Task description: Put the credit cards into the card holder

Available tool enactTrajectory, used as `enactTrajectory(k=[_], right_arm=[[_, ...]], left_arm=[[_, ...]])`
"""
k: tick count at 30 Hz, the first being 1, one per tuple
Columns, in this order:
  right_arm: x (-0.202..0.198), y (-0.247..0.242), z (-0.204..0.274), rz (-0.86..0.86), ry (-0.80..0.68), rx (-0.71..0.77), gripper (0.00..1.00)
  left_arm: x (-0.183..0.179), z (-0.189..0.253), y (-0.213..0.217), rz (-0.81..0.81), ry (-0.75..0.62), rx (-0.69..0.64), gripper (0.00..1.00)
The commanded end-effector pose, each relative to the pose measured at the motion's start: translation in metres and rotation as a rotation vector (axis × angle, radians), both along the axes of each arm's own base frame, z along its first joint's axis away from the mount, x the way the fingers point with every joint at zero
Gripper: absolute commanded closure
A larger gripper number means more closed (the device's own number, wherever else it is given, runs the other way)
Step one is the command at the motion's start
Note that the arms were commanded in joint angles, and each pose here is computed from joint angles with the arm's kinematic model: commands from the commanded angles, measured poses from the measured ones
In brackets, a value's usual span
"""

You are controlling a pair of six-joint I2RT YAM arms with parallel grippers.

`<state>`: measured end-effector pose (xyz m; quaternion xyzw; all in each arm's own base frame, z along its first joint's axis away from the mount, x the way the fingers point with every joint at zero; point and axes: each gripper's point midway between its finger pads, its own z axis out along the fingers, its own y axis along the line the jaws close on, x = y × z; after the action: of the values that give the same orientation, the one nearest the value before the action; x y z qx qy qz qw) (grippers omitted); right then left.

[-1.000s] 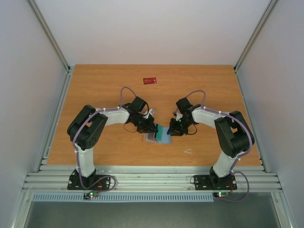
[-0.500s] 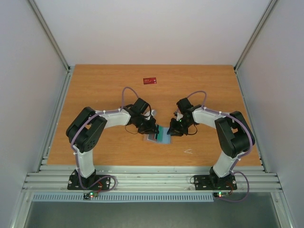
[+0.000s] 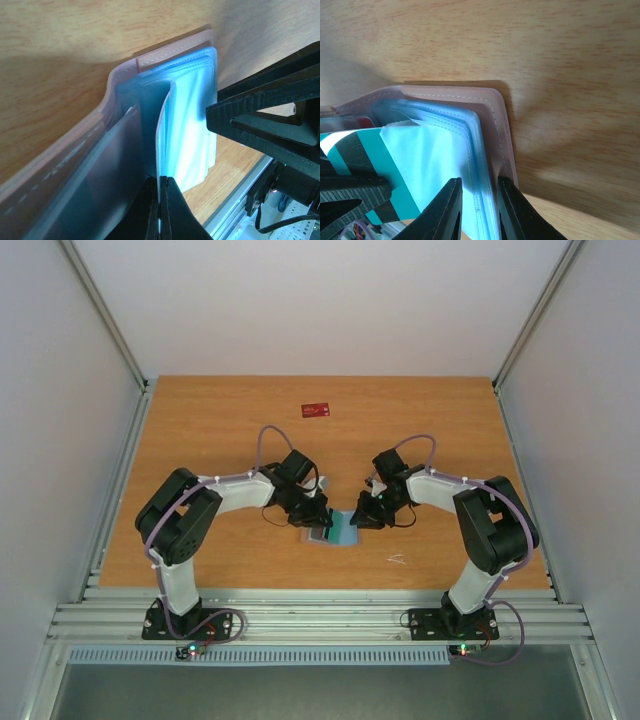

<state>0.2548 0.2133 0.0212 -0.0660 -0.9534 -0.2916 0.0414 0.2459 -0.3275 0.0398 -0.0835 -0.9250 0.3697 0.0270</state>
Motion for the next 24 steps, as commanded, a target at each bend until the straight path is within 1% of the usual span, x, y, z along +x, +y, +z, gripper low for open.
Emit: enactTrajectory(k=[1, 5, 7, 12, 17, 22, 24], right_arm=[[-0.029, -0.01, -0.021, 0.014, 0.098, -0.068, 0.77], [-0.029, -0.009, -0.015, 0.034, 0.082, -0.054, 0.76], [-0.03, -0.006, -0.009, 0.069, 0.074, -0.032, 0.74], [-0.039, -0.009, 0.001, 0.115, 0.07, -0.025, 0.71], [-0.045, -0.013, 0.008, 0.121, 0.048, -0.029, 0.71], [-0.049, -0.02, 0.006, 0.117, 0.047, -0.061, 0.73], [-0.051, -0.023, 0.004, 0.13, 0.036, -0.076, 0.73]], left_arm=[[-0.018, -0.017, 0.005, 0.001, 0.063, 0.034, 1.0], [-0.016, -0.02, -0.002, 0.015, 0.07, 0.014, 1.0], [-0.014, -0.02, -0.002, 0.024, 0.067, 0.019, 1.0], [-0.014, -0.022, -0.004, 0.029, 0.077, 0.019, 1.0], [-0.014, -0.024, -0.007, 0.039, 0.088, 0.023, 1.0], [-0.016, -0.024, -0.006, 0.03, 0.103, 0.039, 1.0], [-0.015, -0.023, -0.004, 0.03, 0.101, 0.049, 0.97]])
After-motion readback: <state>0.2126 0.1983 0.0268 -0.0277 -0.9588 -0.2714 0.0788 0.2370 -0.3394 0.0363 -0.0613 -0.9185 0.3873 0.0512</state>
